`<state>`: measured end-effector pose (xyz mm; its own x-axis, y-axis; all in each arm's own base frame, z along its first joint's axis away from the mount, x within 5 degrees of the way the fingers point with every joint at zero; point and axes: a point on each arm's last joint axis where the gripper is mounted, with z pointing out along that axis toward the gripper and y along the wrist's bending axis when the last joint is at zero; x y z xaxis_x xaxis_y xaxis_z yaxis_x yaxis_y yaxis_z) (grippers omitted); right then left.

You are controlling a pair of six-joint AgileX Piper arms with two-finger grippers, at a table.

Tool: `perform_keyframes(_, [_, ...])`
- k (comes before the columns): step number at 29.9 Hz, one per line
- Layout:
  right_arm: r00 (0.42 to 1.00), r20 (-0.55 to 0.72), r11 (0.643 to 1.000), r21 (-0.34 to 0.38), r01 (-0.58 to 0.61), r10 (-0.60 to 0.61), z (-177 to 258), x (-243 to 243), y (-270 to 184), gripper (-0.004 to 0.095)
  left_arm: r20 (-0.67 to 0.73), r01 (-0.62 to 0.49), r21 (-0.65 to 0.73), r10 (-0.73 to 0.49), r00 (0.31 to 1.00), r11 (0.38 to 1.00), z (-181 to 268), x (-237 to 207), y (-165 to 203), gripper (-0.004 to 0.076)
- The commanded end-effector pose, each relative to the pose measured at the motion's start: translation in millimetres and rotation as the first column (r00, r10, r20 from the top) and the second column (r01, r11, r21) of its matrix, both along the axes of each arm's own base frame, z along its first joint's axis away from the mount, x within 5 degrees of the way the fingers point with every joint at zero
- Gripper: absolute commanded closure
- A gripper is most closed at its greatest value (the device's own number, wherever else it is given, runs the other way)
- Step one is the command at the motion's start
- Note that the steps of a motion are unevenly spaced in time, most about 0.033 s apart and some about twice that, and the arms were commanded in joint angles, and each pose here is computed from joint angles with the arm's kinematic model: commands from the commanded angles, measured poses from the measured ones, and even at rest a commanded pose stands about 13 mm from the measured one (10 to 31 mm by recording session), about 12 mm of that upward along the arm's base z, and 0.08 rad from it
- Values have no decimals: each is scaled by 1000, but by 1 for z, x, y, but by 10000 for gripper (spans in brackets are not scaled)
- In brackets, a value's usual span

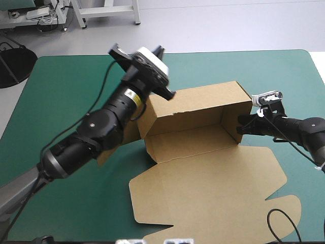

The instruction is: Fold the box

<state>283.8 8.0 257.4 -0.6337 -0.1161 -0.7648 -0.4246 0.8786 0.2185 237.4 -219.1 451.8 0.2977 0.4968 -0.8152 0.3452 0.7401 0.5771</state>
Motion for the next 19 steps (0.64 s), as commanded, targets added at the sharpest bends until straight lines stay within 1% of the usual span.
perform_keyframes(1, [1000,-3,998,57,0,0,13,-1,3,907,8,-48,-169,51,999,984,34,10,48,719])
perform_keyframes(3, [1000,-7,999,45,4,-4,15,0,2,906,-35,-85,-245,79,996,966,35,21,69,719])
perform_keyframes(6, [999,-27,999,30,20,-19,23,3,0,907,-108,-174,-364,145,984,915,34,38,104,719])
perform_keyframes(8, [999,-37,999,26,27,-26,30,4,-1,906,-149,-241,-419,196,969,876,33,46,125,719])
perform_keyframes(11, [999,-36,999,23,33,-32,44,8,-2,906,-196,-337,-460,277,941,821,29,55,156,719])
perform_keyframes(13, [999,-33,999,35,36,-34,55,10,-2,906,-240,-397,-471,318,917,788,26,58,171,719])
perform_keyframes(16, [999,-29,998,53,46,-44,76,13,-1,906,-317,-496,-422,389,865,759,17,61,188,719])
perform_keyframes(19, [998,-24,999,21,50,-50,97,16,6,906,-391,-562,-331,431,813,758,7,61,198,719])
